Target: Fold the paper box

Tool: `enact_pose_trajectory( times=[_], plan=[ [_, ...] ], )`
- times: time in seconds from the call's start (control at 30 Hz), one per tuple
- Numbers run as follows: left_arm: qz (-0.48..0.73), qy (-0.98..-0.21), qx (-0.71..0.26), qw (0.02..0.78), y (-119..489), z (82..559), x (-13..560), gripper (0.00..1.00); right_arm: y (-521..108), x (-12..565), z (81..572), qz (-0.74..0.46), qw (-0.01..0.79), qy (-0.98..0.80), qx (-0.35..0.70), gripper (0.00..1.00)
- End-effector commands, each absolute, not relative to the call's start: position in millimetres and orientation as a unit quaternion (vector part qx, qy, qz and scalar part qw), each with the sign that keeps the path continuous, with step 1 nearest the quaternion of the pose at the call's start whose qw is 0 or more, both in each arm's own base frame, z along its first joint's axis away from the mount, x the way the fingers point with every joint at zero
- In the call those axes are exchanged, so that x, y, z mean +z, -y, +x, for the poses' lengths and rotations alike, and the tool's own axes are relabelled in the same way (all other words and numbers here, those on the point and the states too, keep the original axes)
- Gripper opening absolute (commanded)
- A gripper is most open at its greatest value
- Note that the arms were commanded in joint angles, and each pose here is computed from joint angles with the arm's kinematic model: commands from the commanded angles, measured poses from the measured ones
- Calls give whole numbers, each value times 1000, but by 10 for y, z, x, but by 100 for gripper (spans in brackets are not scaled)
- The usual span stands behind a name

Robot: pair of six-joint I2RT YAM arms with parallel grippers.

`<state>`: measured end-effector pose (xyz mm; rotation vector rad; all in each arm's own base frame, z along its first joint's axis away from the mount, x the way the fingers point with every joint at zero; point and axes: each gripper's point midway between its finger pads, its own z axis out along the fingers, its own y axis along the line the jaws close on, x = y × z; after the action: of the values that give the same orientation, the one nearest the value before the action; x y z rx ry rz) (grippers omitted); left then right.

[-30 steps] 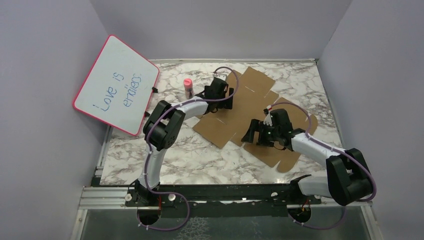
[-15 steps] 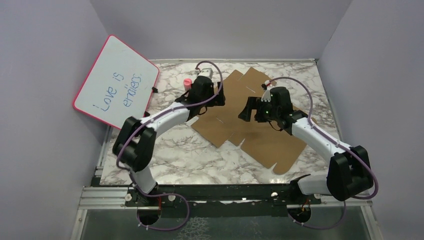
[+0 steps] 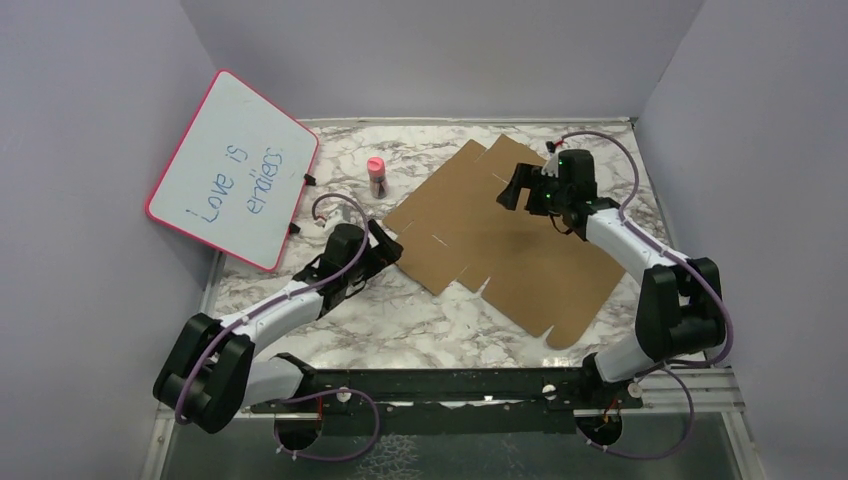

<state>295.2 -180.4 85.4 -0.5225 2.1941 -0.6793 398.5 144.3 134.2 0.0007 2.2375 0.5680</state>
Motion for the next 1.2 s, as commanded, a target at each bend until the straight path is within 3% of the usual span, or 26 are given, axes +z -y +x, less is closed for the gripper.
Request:
enact_pose_trajectory(
  times=[0.0, 0.47, 0.9, 1.17],
  plan=[
    [-248, -827, -340, 372, 1950, 3016, 943, 91, -1295, 1562, 4314, 9, 450, -858, 249, 100],
    [-289, -829, -372, 302, 2097, 3044, 525, 57, -848, 1497, 4822, 37, 465, -847, 254, 100],
    [-256, -843, -360, 308, 2105, 3193, 370, 2, -387, 1115, 5273, 38, 438, -852, 285, 100],
    [-234, -847, -366, 305, 2113, 3275, 380, 0, 34, 892, 5608, 54, 440, -853, 277, 97]
  ],
)
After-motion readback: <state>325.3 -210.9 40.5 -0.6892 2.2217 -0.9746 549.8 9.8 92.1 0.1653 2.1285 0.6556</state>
